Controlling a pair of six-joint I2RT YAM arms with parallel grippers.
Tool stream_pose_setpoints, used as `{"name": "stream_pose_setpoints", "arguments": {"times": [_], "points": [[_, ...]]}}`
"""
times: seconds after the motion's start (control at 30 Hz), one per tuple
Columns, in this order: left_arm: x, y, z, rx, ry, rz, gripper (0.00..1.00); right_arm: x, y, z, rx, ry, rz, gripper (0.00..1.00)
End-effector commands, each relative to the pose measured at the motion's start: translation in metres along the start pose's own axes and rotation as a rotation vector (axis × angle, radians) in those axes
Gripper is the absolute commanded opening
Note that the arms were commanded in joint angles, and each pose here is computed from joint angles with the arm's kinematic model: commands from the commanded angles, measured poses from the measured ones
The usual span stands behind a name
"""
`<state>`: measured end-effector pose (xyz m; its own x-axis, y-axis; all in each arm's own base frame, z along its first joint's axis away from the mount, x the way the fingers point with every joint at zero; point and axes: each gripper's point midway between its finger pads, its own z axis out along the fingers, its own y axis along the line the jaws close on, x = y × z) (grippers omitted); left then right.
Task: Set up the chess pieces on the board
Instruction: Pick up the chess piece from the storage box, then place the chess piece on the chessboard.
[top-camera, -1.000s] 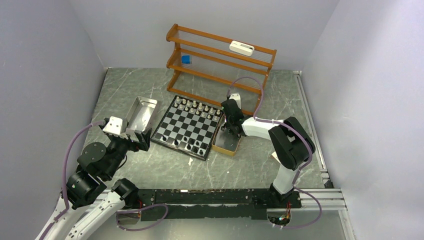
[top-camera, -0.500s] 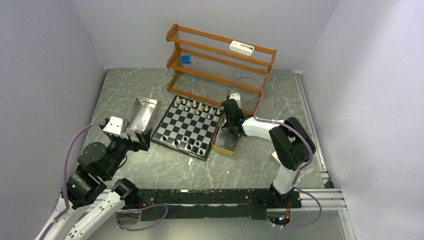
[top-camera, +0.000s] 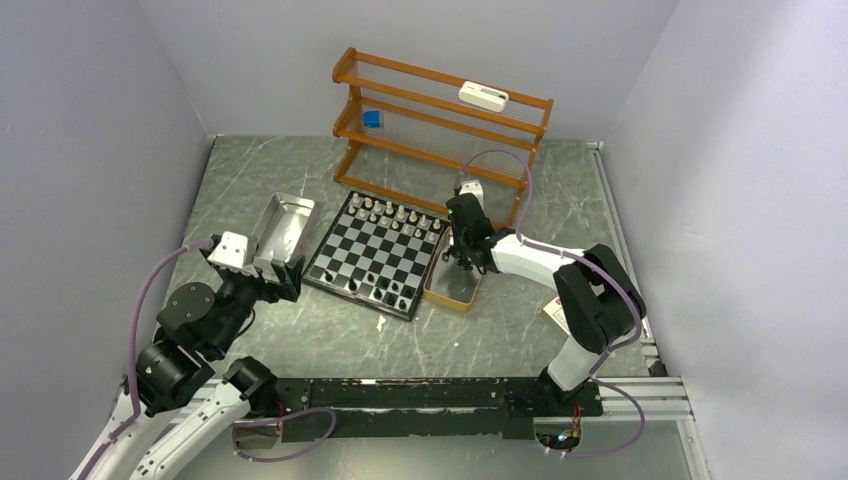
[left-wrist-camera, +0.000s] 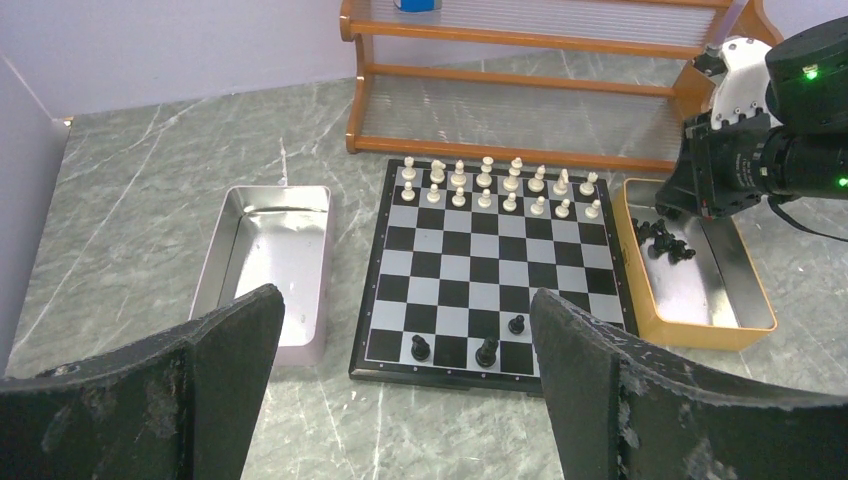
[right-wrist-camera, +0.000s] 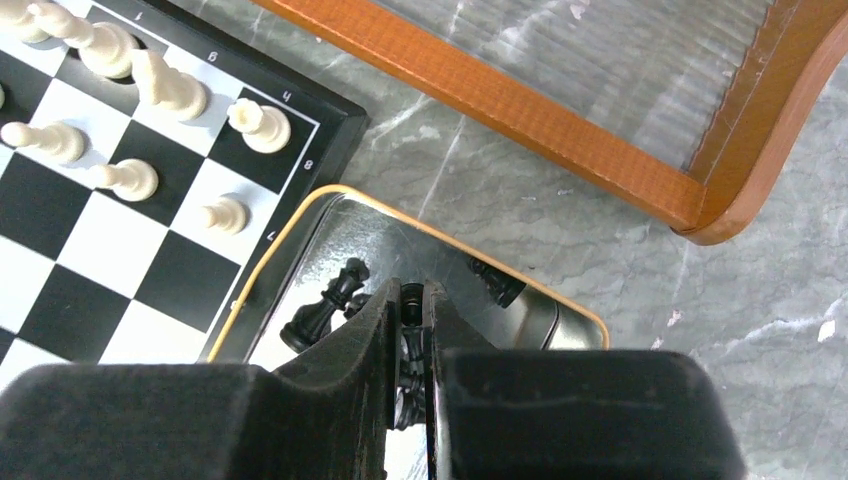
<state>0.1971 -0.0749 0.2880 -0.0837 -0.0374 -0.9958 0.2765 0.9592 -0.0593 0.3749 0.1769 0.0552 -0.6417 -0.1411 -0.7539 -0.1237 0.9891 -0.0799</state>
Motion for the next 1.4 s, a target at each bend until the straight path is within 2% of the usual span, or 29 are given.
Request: {"name": "stream_pose_setpoints", "arguments": {"times": [0.0,0.27,0.63,1.03,1.37], "points": [[-0.004,-0.005,0.002,0.021,-0.017,0.002,0.98,-0.012,0.005,-0.018,-0.033,-0.025,0.009,0.11],[-0.005,-0.003,0.001,0.016,-0.023,-0.001,0.98,-0.037,0.036,-0.052,-0.116,-0.076,-0.009,0.11],[-0.007,-0.003,-0.001,0.018,-0.034,-0.007,0.98,-0.06,0.137,-0.089,-0.295,-0.15,-0.082,0.12],[-0.01,-0.002,-0.004,0.021,-0.048,-0.011,0.97,-0.039,0.23,-0.095,-0.402,-0.154,-0.195,0.13],[-0.01,-0.002,-0.004,0.022,-0.051,-0.01,0.97,-0.015,0.257,-0.078,-0.408,-0.134,-0.257,0.13]]}}
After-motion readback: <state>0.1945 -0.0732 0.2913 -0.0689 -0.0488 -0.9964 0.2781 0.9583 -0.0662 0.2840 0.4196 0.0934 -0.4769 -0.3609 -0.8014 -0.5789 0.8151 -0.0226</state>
